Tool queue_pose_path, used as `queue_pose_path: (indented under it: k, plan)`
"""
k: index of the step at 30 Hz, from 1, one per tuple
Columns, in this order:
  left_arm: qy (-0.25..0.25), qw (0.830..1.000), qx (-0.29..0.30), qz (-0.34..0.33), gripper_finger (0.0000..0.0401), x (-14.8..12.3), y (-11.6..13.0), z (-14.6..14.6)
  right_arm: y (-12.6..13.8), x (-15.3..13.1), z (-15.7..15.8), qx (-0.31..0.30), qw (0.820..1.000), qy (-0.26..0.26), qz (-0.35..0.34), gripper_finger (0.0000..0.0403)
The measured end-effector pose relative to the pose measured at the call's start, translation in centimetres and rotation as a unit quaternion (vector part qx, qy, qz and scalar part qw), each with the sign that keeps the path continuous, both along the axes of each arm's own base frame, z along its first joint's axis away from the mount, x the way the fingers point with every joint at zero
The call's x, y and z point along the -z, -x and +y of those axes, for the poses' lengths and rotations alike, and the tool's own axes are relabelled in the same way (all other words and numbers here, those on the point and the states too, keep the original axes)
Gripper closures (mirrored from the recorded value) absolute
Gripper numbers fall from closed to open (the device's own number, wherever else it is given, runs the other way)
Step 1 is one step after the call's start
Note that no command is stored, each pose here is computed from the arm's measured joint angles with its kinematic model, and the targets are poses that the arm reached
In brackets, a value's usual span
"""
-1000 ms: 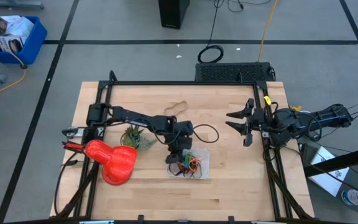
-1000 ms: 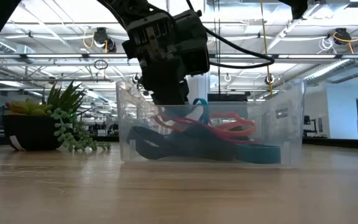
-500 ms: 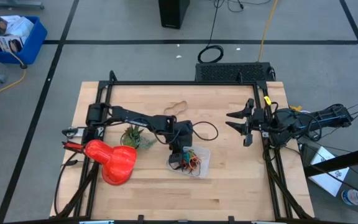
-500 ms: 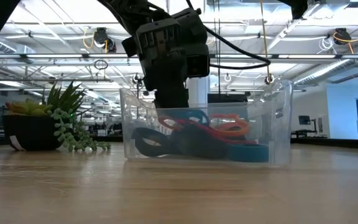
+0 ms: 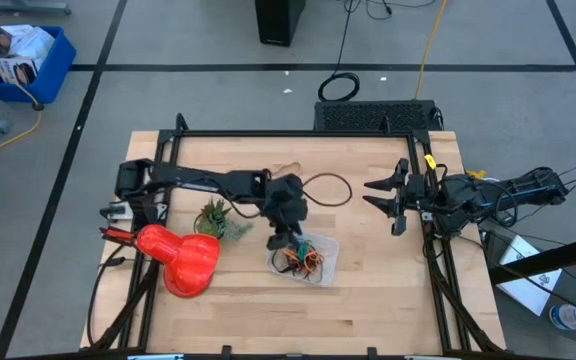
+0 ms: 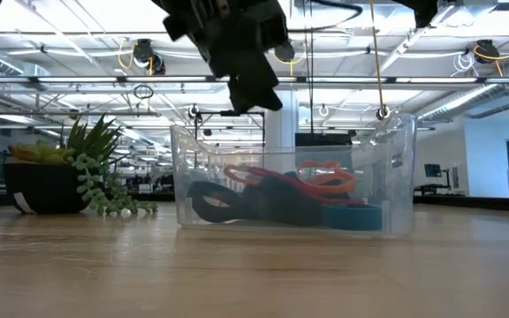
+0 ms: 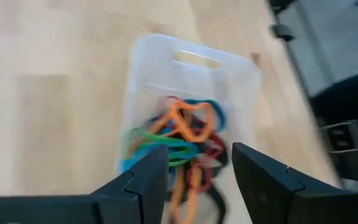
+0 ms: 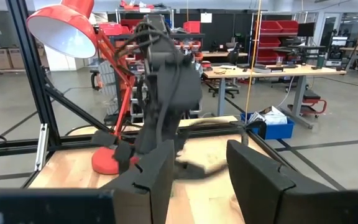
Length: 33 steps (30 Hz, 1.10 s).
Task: Pick and place rubber bands into bin
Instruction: Put the light brown rubber band into the bin
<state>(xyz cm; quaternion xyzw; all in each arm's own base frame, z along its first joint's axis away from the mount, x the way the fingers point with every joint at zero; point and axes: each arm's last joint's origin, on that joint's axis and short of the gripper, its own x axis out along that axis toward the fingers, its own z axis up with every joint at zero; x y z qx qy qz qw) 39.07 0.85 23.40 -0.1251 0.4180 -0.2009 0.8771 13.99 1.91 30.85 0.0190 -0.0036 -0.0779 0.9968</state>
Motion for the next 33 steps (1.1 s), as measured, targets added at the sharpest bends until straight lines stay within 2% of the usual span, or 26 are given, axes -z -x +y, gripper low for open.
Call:
queue_pose_path:
  k: [5, 8, 16, 20, 24, 27, 33]
  plan:
    - [-0.094, 0.993, -0.058, -0.037, 0.0217, -2.6, 1.0, 0.6, 0.0, 0.0, 0.0, 0.000, 1.000, 0.002, 0.000, 0.0261]
    - [-0.132, 0.985, -0.094, -0.060, 0.0217, -3.7, 1.3, 0.8, 0.0, 0.0, 0.0, 0.000, 1.000, 0.002, 0.000, 0.0261]
    - [-0.160, 0.980, -0.087, -0.076, 0.0217, -4.3, 1.5, 0.9, 0.0, 0.0, 0.0, 0.000, 1.000, 0.002, 0.001, 0.0261]
    - [-0.195, 0.969, -0.146, -0.039, 0.0217, -3.9, 1.9, 1.9, 0.0, 0.0, 0.0, 0.000, 1.000, 0.002, 0.001, 0.0261]
    - [-0.172, 0.961, -0.211, 0.041, 0.0217, -3.1, 3.0, 4.1, 0.0, 0.0, 0.0, 0.000, 1.000, 0.002, 0.001, 0.0261]
    - [-0.166, 0.946, -0.267, 0.079, 0.0217, -2.8, 3.8, 5.9, 0.0, 0.0, 0.0, 0.000, 1.000, 0.011, 0.002, 0.0261]
    - [-0.159, 0.923, -0.338, 0.096, 0.0217, -2.1, 4.1, 9.2, 0.0, 0.0, 0.0, 0.000, 1.000, 0.012, 0.002, 0.0261]
